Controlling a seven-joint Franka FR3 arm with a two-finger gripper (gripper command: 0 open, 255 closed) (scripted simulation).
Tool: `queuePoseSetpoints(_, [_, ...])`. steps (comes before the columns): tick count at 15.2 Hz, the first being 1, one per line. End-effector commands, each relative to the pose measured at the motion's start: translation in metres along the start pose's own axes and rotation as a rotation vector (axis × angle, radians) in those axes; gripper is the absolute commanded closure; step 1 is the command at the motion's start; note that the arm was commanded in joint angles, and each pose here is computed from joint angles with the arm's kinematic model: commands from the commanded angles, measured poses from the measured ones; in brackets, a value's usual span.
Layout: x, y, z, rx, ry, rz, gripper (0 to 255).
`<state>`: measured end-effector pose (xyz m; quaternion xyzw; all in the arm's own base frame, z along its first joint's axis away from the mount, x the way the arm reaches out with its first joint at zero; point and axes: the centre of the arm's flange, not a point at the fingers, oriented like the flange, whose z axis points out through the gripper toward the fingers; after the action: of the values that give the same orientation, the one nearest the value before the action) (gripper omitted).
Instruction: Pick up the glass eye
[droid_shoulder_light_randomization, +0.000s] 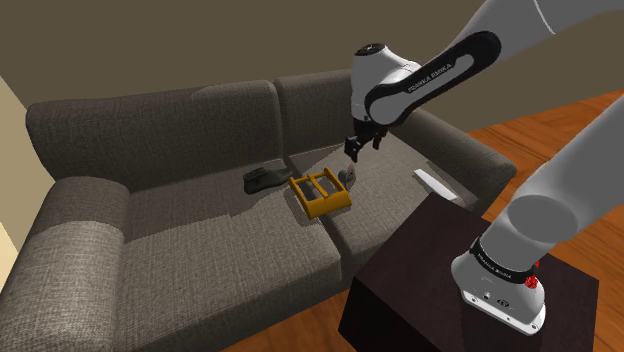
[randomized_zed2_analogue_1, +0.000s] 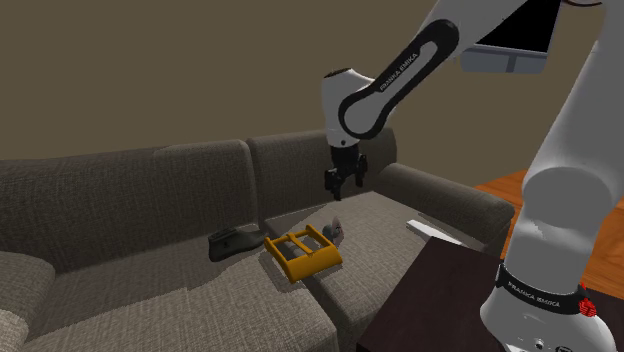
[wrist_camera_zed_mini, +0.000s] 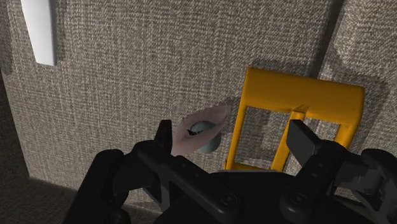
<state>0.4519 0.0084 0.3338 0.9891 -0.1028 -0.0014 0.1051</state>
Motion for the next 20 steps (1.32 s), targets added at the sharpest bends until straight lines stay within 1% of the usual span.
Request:
queuePoseSetpoints(1, [0.015,-0.001,0.027,-0.018,0.004,0.010,0])
queuePoseSetpoints(14, [0.106,-0.001,0.171,-0.138,0.026,0.077,0])
queuePoseSetpoints(15, [0.106,-0.001,0.171,-0.138,0.026,0.077,0])
queuePoseSetpoints(20, [0.106,-0.007,0.197,-0.138,0.026,0.077,0])
